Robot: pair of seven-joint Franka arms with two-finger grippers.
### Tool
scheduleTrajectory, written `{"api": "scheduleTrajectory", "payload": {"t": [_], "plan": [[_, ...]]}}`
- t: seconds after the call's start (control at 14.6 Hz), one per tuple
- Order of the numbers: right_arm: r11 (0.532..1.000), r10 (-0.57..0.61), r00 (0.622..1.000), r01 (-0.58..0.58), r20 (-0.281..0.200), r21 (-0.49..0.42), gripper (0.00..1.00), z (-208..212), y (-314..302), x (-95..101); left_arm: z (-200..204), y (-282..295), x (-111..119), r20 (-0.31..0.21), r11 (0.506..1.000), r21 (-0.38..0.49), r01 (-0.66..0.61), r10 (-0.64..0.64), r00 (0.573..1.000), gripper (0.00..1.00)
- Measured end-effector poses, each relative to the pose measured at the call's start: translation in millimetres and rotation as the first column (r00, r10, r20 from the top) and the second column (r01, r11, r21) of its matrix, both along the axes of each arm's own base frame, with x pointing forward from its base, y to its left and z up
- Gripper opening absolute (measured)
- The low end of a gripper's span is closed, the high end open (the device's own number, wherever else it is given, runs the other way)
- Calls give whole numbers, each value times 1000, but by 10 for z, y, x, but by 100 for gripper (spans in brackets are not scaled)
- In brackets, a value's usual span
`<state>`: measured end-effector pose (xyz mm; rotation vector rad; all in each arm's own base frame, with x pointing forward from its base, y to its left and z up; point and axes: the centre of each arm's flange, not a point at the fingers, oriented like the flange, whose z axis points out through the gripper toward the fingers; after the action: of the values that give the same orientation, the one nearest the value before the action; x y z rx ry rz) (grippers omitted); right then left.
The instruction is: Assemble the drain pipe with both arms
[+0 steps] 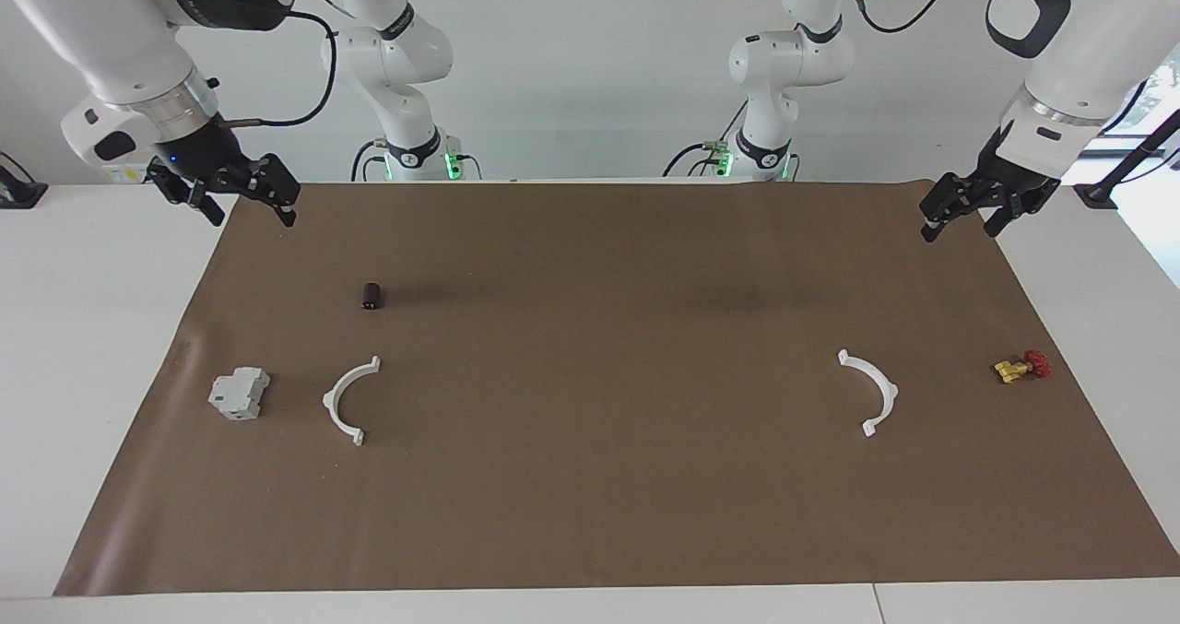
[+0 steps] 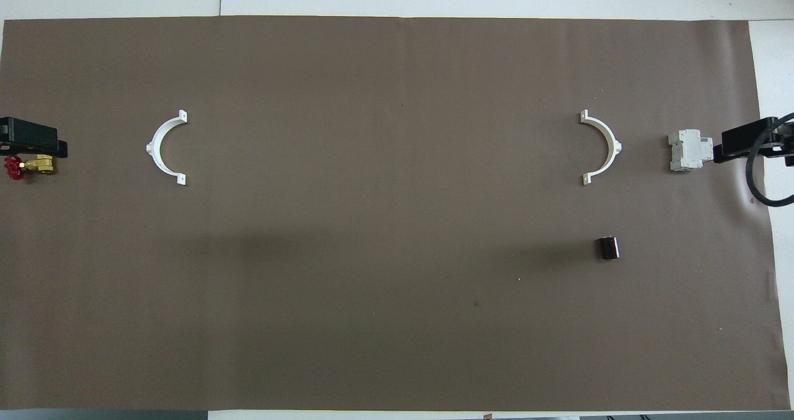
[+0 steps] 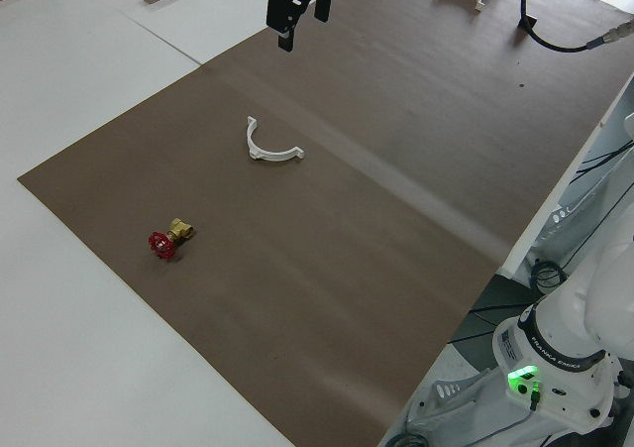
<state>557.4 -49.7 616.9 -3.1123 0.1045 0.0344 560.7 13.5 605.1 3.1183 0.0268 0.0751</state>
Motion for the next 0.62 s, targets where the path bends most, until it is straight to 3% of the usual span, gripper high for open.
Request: {"api": "scheduleTrajectory", "payload": {"t": [0.14, 0.34, 0.62], "plan": [[1000, 10, 999, -10, 35, -3, 100, -134, 61, 66, 0, 5, 0, 0, 1000, 0, -1, 1, 1000, 100], [999, 40, 993, -40, 115, -9, 100, -868, 258, 162, 0, 8, 0, 0, 1000, 0, -1, 1, 1000, 100], [995, 96, 985, -92, 147, -33, 97, -1820, 400, 331, 0, 10, 0, 0, 1000, 0, -2, 2, 1000, 100]]}}
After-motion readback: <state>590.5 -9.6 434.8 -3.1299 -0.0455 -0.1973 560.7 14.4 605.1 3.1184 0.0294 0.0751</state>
